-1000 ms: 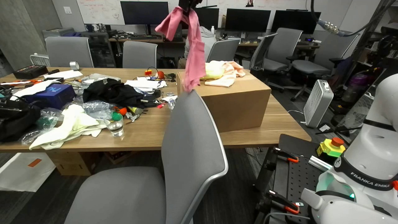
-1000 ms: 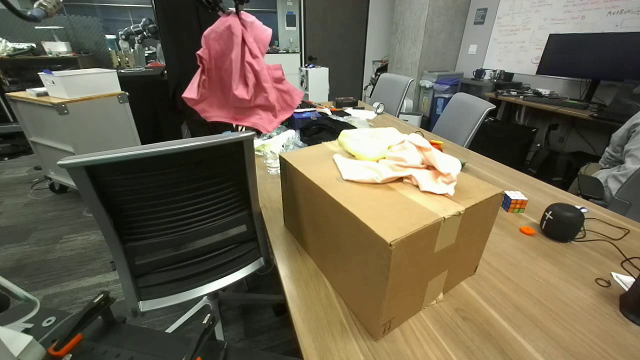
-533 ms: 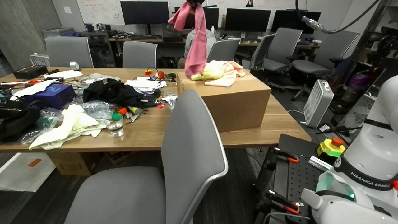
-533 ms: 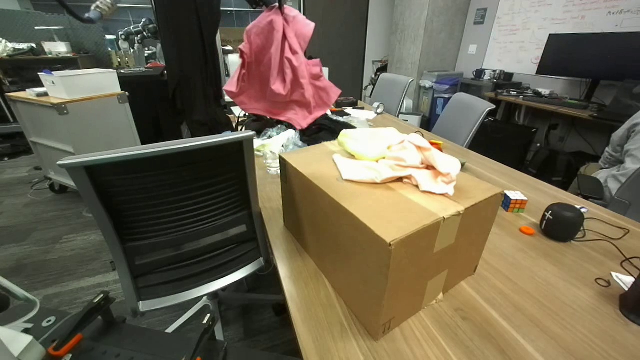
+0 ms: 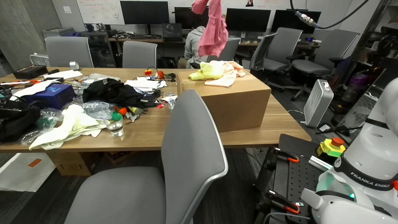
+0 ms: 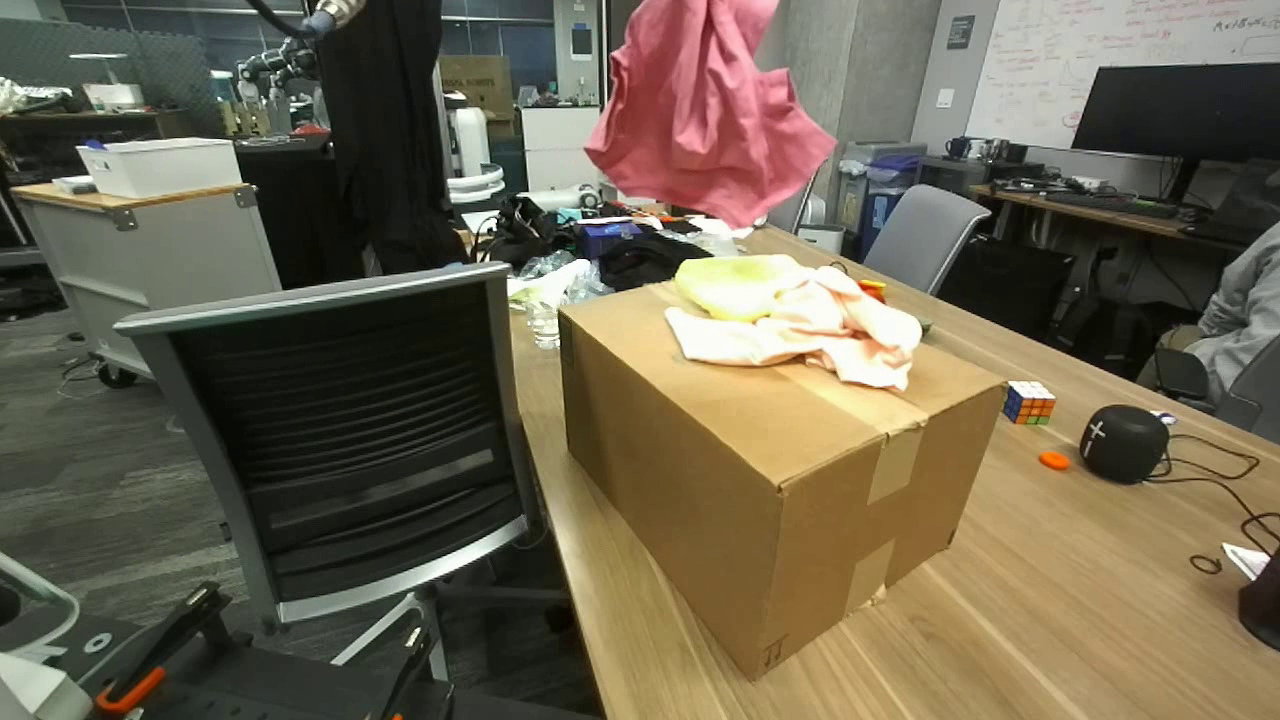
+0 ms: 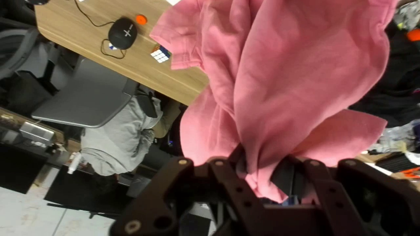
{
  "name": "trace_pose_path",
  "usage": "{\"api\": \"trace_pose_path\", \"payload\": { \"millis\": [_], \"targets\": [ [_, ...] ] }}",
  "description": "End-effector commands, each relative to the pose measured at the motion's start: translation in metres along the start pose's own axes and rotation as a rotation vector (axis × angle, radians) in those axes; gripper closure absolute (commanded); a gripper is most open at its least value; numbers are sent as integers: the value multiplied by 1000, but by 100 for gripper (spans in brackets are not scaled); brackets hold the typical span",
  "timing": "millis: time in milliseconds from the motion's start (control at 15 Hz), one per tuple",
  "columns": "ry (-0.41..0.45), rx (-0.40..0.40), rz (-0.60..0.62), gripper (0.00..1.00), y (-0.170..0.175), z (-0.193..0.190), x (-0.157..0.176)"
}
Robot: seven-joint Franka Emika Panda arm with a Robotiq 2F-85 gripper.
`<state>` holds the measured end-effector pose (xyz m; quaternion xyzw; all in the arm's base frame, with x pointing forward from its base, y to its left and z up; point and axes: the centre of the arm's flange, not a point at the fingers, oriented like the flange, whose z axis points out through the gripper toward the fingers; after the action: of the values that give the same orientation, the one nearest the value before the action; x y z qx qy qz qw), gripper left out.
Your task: Move the clothes from the head rest to the box
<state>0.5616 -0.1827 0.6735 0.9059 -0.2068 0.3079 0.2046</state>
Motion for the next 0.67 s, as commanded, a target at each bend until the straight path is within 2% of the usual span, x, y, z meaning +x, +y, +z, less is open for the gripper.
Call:
{"api": "trace_pose_path", "payload": {
  "millis": [0, 333, 400, 467, 600],
  "targets": [
    [60, -108, 156, 96, 28, 18, 30],
    [157, -220, 344, 95, 47, 47, 33],
    [179, -248, 374, 60, 47, 52, 33],
    [190, -272, 390, 59, 47, 56, 31],
    [211, -310, 404, 46, 47, 62, 30]
  ]
}}
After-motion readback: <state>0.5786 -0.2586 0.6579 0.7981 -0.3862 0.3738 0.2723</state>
